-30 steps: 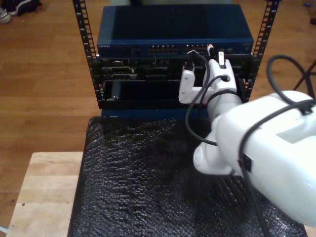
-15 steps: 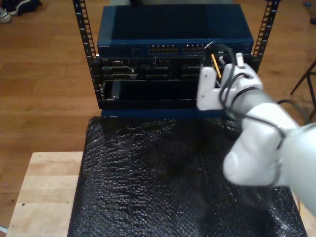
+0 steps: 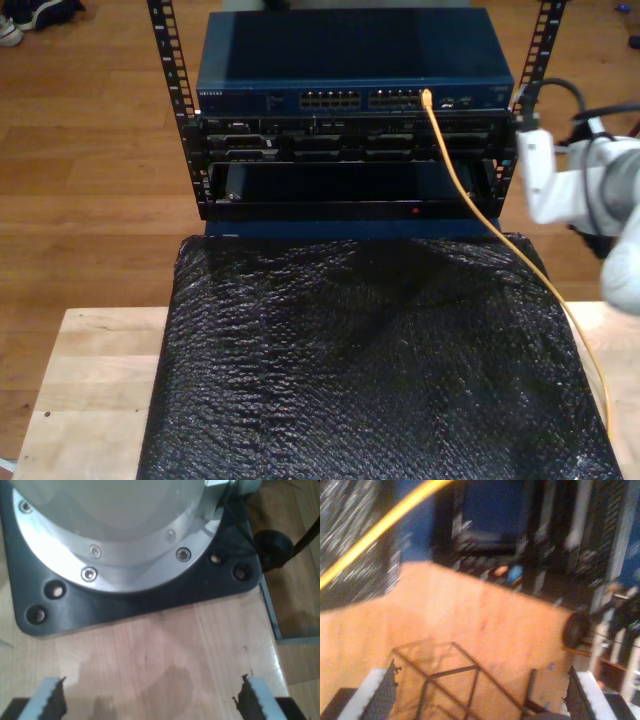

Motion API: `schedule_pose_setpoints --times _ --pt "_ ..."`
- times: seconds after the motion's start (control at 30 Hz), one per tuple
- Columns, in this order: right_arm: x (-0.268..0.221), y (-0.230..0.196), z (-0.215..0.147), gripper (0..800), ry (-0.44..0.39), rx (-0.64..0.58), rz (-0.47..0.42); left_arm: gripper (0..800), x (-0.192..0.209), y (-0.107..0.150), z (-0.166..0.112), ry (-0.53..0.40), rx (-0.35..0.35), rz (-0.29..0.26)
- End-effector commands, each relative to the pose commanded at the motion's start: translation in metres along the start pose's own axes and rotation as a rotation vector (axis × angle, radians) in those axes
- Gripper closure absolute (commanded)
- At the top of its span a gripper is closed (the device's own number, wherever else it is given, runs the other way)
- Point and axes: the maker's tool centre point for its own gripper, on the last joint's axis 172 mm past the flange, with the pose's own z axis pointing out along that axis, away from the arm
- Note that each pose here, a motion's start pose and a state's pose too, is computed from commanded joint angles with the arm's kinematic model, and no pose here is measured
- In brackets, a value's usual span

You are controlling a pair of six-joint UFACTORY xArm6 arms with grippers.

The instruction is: Grab the cable and plug it in

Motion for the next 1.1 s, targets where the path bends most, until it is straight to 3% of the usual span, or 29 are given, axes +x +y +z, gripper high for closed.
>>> schedule_pose_setpoints --times 0.23,0.5,0.73,1.1 --pt "-0.085 -0.049 -0.017 3 -0.033 0.159 0.103 0 0.000 0.000 0.000 0.000 0.000 0.000" --pt "-0.158 -0.101 -0.050 3 -0.034 0.284 0.148 0 0.000 0.000 0.000 0.000 0.000 0.000" --pt "-0.179 -0.153 -0.092 3 -0.002 0.376 0.209 0 0.000 0.000 0.000 0.000 0.000 0.000" --pt "-0.156 -0.252 -0.160 2 0.156 0.507 0.236 0 0.000 0.000 0.000 0.000 0.000 0.000"
